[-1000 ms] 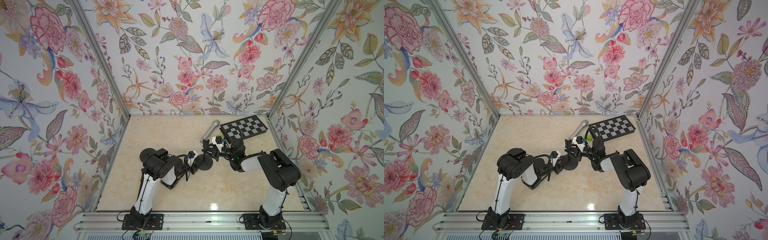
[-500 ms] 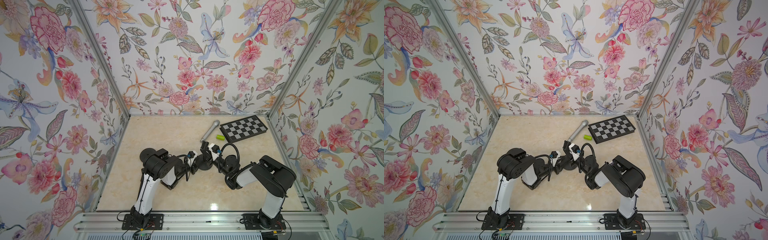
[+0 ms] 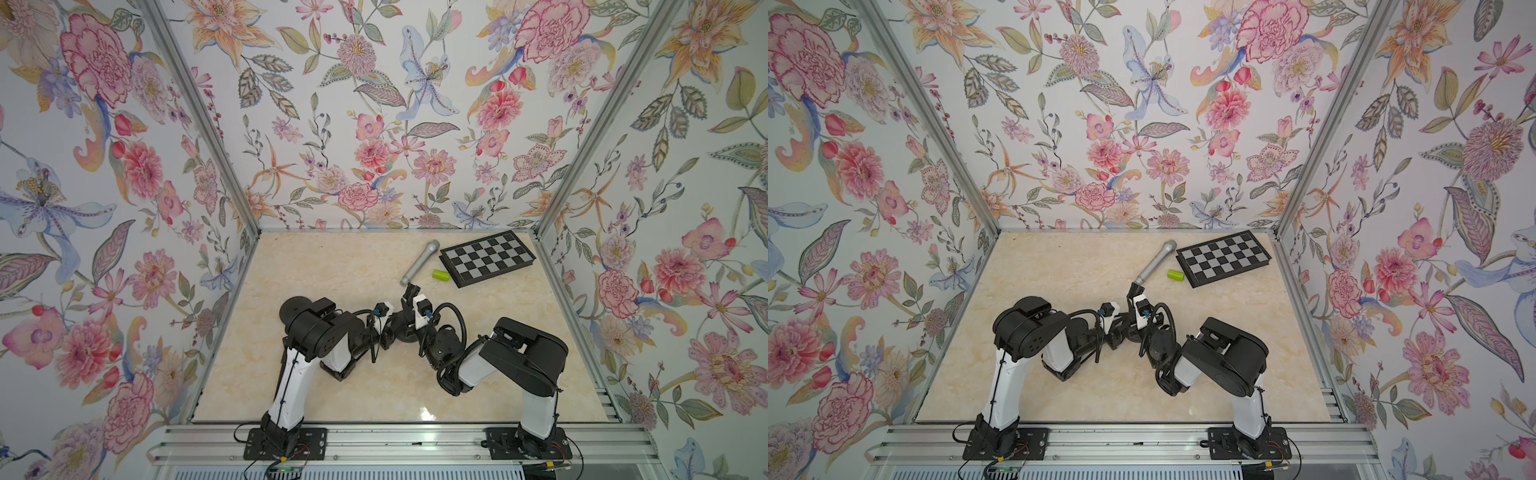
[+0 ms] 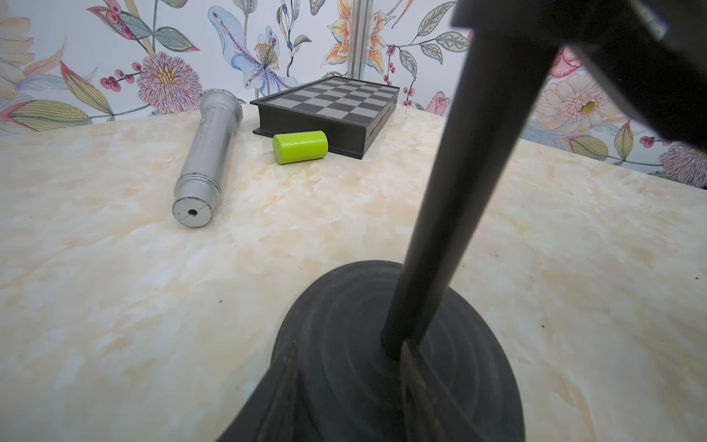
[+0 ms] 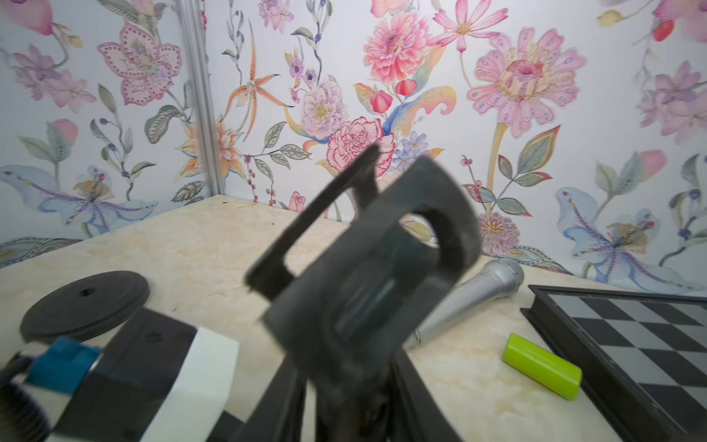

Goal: Assemble a microphone stand
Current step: Screw the microphone stand pole into the microphone stand base.

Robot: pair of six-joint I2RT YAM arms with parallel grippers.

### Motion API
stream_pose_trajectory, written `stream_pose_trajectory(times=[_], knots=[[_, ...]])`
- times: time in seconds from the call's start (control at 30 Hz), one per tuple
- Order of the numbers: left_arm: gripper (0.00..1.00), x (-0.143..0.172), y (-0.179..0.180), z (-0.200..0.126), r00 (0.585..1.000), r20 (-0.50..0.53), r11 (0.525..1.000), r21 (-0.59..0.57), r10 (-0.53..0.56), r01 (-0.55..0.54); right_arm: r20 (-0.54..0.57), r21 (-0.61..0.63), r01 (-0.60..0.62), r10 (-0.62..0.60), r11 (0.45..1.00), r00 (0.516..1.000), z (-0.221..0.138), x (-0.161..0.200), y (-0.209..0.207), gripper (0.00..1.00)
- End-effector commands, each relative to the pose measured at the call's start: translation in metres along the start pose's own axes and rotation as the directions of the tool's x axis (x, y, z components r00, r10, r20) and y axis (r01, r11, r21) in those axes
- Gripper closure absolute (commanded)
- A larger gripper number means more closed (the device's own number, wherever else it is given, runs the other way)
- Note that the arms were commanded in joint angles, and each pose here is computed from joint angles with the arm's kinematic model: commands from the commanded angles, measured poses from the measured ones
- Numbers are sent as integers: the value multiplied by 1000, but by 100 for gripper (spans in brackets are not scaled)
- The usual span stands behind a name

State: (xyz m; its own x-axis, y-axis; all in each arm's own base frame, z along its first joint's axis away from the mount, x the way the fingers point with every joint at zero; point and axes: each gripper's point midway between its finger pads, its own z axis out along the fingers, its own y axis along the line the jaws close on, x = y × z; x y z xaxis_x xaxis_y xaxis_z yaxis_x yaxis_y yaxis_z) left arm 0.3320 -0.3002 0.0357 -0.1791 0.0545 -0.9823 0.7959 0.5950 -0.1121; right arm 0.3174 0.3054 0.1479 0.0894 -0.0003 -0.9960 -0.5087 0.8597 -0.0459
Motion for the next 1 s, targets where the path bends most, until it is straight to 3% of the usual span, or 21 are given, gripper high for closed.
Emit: stream_pose_trajectory(times=[0.0,0.13,0.2,0.33,0.67,0.83,0.9,0.97], knots=[[56,-8,8,-13,993,101,996,-72,67,-60,-68,-334,-52,31,941,997,-18,18,22,43],[55,-7,8,-11,992,102,996,-62,68,-61,-96,-611,-117,74,783,993,-23,6,15,42],[56,-8,9,-12,992,104,996,-69,66,-59,-132,-686,-153,85,711,988,-23,1,13,43],[56,-7,8,-10,993,102,997,-61,60,-54,-172,-732,-162,51,662,984,-13,1,10,47],[55,-9,11,-10,992,110,997,-67,57,-50,-155,-745,-136,28,654,987,6,-9,10,62],[56,-7,10,-10,993,104,997,-63,53,-47,-150,-753,-104,-15,649,989,6,-7,11,88],[55,-8,11,-11,993,106,997,-66,56,-50,-135,-720,-77,-31,690,990,7,-4,6,98],[55,-8,12,-13,993,105,996,-73,54,-47,-123,-657,-58,-30,752,992,9,-2,-2,100]])
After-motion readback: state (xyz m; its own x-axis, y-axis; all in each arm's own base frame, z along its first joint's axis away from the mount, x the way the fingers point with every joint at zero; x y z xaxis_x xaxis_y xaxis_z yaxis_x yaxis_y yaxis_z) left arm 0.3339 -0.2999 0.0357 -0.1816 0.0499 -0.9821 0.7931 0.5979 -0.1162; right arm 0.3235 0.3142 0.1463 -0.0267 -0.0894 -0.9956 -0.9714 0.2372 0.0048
